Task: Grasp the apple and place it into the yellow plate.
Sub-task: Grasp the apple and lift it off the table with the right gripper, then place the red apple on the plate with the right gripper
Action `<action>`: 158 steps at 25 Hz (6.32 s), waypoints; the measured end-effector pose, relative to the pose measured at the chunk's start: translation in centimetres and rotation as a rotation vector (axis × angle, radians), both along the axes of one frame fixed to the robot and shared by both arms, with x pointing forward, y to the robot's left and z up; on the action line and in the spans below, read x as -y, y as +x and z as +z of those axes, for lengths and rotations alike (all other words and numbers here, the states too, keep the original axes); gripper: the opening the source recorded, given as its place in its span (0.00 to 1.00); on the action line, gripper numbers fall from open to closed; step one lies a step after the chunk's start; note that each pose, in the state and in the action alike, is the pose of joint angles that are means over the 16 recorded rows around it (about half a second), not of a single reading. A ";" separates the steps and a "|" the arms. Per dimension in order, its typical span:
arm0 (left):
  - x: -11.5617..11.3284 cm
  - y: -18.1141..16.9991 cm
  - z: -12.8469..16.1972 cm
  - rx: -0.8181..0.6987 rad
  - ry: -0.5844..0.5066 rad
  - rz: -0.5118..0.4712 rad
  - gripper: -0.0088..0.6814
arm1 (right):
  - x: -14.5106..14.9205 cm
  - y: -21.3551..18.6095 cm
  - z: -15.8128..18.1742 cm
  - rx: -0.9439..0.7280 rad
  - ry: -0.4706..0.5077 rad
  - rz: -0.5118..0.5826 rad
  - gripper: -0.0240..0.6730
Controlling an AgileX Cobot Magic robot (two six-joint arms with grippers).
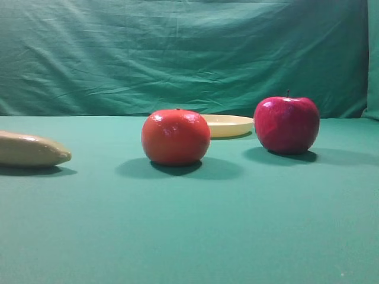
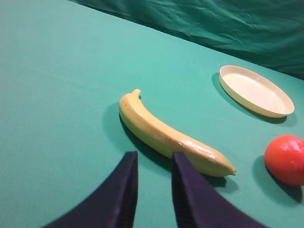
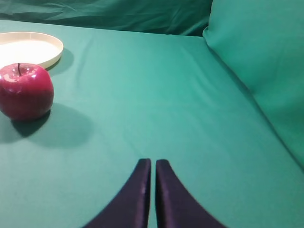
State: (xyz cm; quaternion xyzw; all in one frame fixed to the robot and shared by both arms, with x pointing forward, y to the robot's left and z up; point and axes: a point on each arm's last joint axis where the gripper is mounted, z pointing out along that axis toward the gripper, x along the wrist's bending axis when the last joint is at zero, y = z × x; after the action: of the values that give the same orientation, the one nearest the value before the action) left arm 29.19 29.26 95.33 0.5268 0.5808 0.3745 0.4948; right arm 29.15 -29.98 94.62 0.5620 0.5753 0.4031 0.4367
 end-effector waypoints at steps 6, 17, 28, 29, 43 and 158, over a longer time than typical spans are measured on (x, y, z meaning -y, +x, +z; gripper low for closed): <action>0.0 0.0 0.0 0.000 0.000 0.000 0.24 | 0.0 0.0 0.0 0.000 -0.004 0.000 0.03; 0.0 0.0 0.0 0.000 0.000 0.000 0.24 | -0.2 0.1 0.5 0.058 0.078 -0.001 0.03; 0.0 0.0 0.0 0.000 0.000 0.000 0.24 | -0.7 0.2 2.9 0.201 0.287 0.031 0.03; 0.0 0.0 0.0 0.000 0.000 0.000 0.24 | -0.7 0.2 3.3 0.206 0.289 0.044 0.03; 0.0 0.0 0.0 0.000 0.000 0.000 0.24 | -2.7 4.0 9.9 -0.036 0.122 0.275 0.03; 0.0 0.0 0.0 0.000 0.000 0.000 0.24 | -20.3 40.4 1.8 -0.504 -0.181 0.574 0.94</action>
State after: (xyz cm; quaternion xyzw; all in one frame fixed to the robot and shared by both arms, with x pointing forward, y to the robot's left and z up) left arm 29.19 29.26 95.33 0.5268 0.5808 0.3745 0.4948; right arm 69.52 -9.71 96.39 0.4187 0.8316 0.3058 0.1992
